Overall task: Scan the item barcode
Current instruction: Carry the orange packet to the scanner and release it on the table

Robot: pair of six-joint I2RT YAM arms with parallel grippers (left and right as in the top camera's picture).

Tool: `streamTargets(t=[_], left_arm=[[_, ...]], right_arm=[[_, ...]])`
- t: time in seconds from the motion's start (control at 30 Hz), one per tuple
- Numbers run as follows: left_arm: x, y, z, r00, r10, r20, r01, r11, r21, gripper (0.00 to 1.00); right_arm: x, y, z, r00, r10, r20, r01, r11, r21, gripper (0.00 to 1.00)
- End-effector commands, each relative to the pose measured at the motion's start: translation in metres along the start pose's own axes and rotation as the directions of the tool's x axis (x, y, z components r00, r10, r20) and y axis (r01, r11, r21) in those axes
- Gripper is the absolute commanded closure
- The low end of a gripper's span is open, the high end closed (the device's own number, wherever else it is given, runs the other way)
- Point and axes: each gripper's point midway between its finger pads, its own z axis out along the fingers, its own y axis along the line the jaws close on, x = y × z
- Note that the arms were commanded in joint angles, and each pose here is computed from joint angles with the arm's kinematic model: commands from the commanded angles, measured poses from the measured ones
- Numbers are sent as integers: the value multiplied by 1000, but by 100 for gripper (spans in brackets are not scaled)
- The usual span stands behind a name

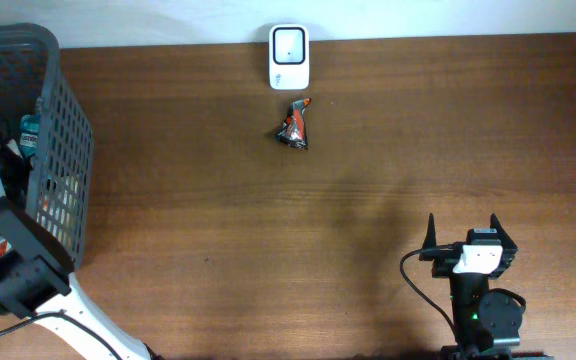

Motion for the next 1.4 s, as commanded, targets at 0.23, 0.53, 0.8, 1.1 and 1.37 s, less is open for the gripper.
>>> streamTargets(t=[0.23,0.53,0.8,1.1,1.37], left_arm=[[-11,-4,-38,999,-25,42,23,998,52,100],[-32,-45,-226,913,-115,391,-55,916,398,100],[36,-135,-376,765,-53,642,-523,530,667,100],[121,-271,-367,668,288,686,-740,355,572,100],[195,-383,-289,510,604,612,-857,419,301,100]], right_arm=[[4,1,0,1000,-8,-6,8,1000,2,2],[4,1,0,1000,-8,-6,8,1000,2,2],[4,1,0,1000,-8,-6,8,1000,2,2],[4,1,0,1000,-8,-6,8,1000,2,2],[4,1,0,1000,-8,-6,8,1000,2,2]])
